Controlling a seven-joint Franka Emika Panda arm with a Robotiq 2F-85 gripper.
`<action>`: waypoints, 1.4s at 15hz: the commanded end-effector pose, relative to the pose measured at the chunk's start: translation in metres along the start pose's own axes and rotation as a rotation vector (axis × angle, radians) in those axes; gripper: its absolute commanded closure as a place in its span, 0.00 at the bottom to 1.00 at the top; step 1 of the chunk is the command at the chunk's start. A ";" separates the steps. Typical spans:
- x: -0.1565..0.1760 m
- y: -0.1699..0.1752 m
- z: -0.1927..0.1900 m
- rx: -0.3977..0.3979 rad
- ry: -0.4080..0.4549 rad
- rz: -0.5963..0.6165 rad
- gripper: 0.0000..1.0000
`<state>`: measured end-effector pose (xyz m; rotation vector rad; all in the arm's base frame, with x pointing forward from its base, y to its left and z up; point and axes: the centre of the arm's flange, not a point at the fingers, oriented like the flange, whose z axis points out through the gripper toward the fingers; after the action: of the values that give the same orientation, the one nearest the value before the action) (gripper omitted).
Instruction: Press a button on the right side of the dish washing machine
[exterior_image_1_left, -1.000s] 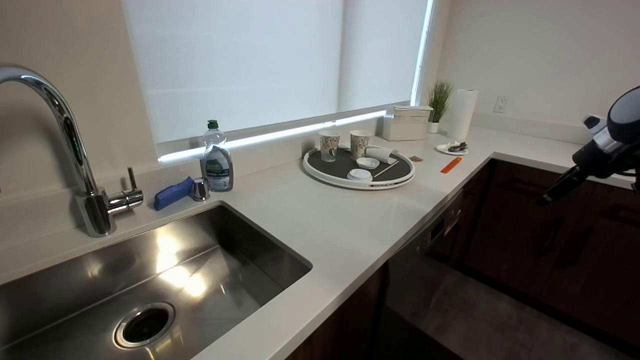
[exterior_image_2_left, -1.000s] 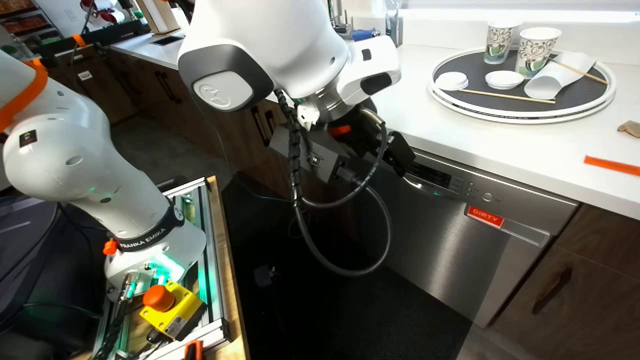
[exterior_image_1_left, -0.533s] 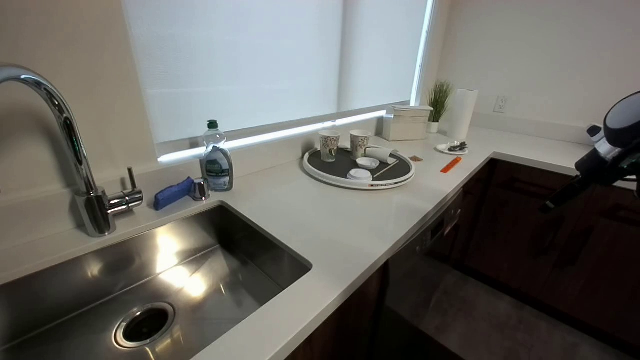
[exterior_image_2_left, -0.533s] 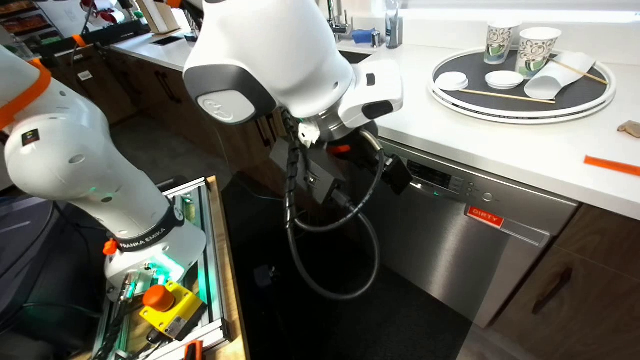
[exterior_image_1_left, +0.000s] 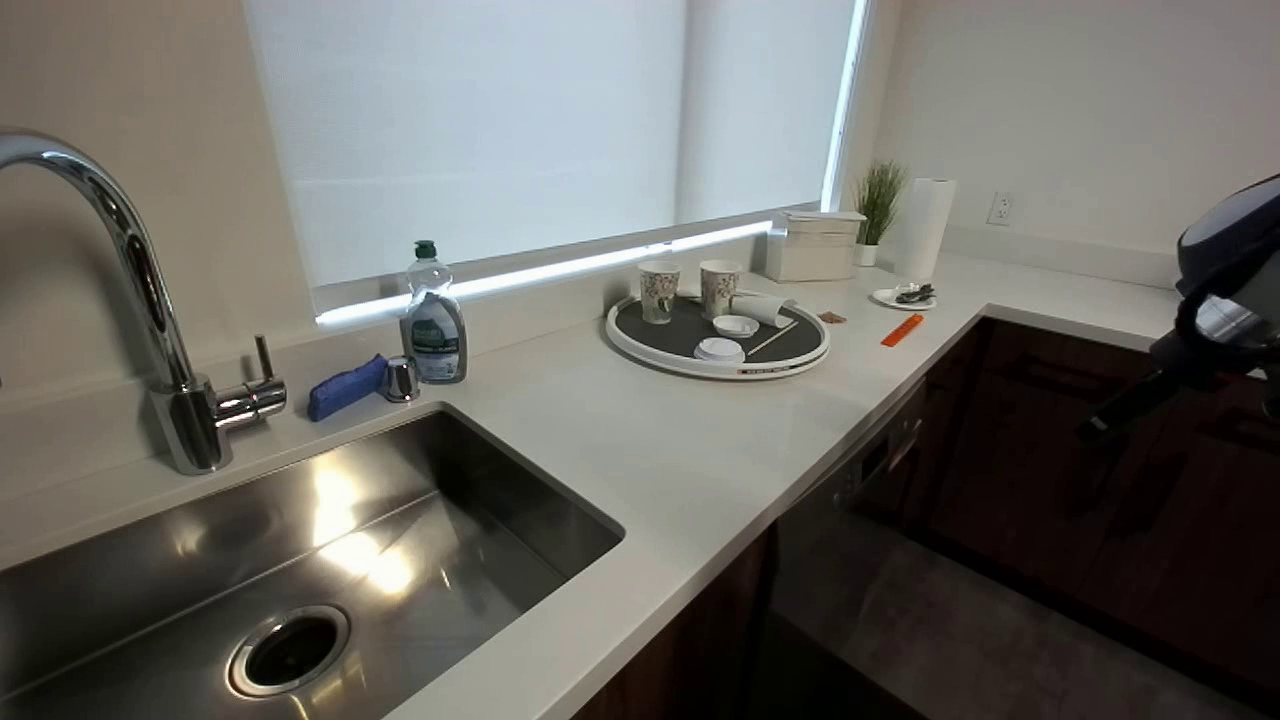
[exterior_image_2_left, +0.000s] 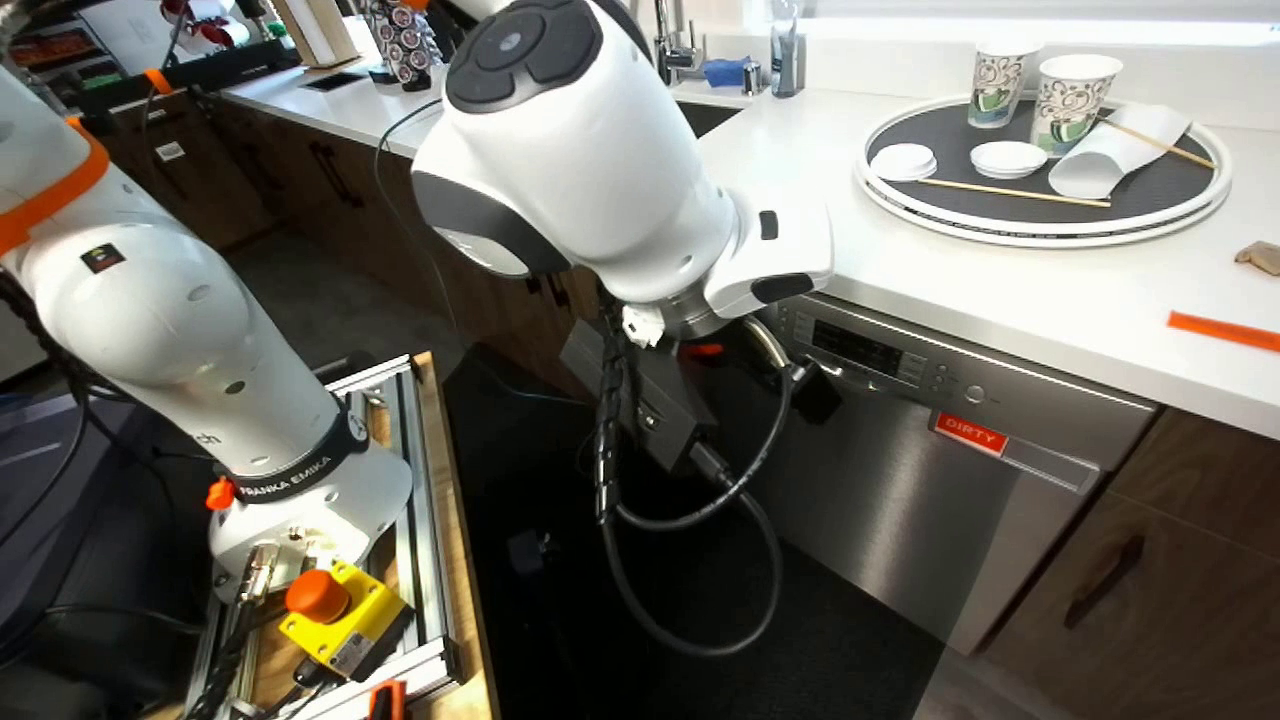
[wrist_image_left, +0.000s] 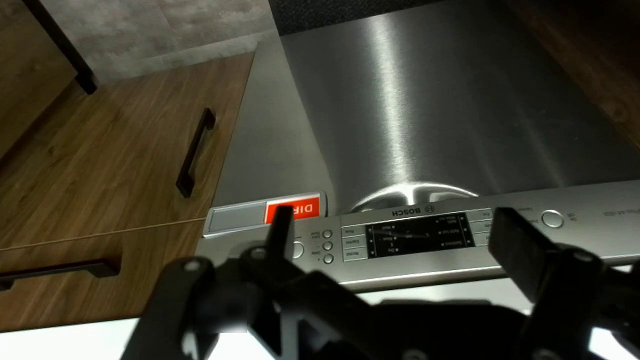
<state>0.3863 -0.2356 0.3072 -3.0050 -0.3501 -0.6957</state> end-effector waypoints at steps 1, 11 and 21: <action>0.005 0.028 0.052 0.011 0.003 -0.024 0.00; 0.034 0.028 0.099 0.101 -0.005 0.028 0.00; 0.031 0.010 0.083 0.084 -0.042 0.047 0.00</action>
<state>0.4411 -0.2242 0.2603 -2.9281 -0.3244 -0.5948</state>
